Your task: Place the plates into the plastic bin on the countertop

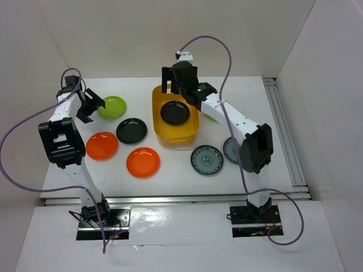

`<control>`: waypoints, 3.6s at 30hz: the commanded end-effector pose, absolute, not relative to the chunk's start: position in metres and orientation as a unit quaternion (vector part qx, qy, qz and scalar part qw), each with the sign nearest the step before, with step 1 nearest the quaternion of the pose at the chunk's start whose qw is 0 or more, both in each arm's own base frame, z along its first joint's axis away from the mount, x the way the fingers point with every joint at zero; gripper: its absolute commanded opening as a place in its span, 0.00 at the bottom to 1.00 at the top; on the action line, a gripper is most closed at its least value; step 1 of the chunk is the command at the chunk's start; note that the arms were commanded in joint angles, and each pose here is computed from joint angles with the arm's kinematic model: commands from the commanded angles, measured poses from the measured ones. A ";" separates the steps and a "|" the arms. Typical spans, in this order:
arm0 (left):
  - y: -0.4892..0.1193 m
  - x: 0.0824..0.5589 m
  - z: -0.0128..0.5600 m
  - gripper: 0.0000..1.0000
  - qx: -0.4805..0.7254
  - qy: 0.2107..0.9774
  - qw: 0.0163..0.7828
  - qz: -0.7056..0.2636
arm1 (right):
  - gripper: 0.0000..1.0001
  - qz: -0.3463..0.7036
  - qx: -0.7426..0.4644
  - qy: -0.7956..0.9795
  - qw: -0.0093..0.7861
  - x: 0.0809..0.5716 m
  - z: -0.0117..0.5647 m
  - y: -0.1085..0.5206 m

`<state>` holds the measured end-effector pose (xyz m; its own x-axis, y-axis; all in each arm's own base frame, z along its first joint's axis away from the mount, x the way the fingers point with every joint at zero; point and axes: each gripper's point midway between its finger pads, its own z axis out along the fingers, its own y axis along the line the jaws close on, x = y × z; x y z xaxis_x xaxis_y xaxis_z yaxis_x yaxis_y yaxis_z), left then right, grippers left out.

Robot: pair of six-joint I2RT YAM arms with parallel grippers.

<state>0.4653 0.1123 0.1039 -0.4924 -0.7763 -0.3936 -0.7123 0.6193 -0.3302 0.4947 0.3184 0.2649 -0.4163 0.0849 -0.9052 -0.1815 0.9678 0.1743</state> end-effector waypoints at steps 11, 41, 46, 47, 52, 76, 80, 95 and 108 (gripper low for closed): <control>0.118 0.489 0.041 0.93 -0.425 0.869 0.241 -0.079 | 1.00 0.238 -0.064 0.743 0.622 0.394 0.410 0.286; 0.130 0.530 0.074 0.00 -0.432 0.853 0.274 -0.104 | 1.00 0.183 0.014 0.763 0.620 0.376 0.401 0.212; 0.094 0.539 0.190 0.00 -0.374 0.822 0.399 -0.158 | 1.00 0.156 0.041 0.768 0.620 0.387 0.392 0.177; 0.075 0.538 0.221 0.00 -0.348 0.817 0.423 -0.180 | 1.00 0.161 0.042 0.765 0.622 0.386 0.396 0.172; -0.020 0.508 0.261 0.00 -0.272 0.831 0.436 -0.215 | 1.00 0.154 0.067 0.772 0.613 0.398 0.379 0.142; -0.194 0.506 0.167 0.00 -0.091 0.917 0.358 -0.152 | 1.00 0.151 0.102 0.785 0.592 0.388 0.349 0.096; -0.195 0.515 0.161 0.00 -0.088 0.916 0.361 -0.147 | 1.00 0.145 0.105 0.791 0.584 0.387 0.344 0.092; -0.223 0.524 0.183 1.00 -0.063 0.906 0.373 -0.191 | 1.00 0.144 0.128 0.851 0.488 0.402 0.229 0.080; -0.222 0.445 0.330 1.00 0.001 0.848 0.420 -0.325 | 1.00 0.150 0.157 0.892 0.396 0.499 0.105 0.048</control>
<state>0.4667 -0.2447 0.2837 -0.6779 -0.2354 -0.6964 0.2107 0.8454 -0.4909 0.4472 0.0486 0.0691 -0.7303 0.3984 -0.5548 0.2387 0.9099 0.3393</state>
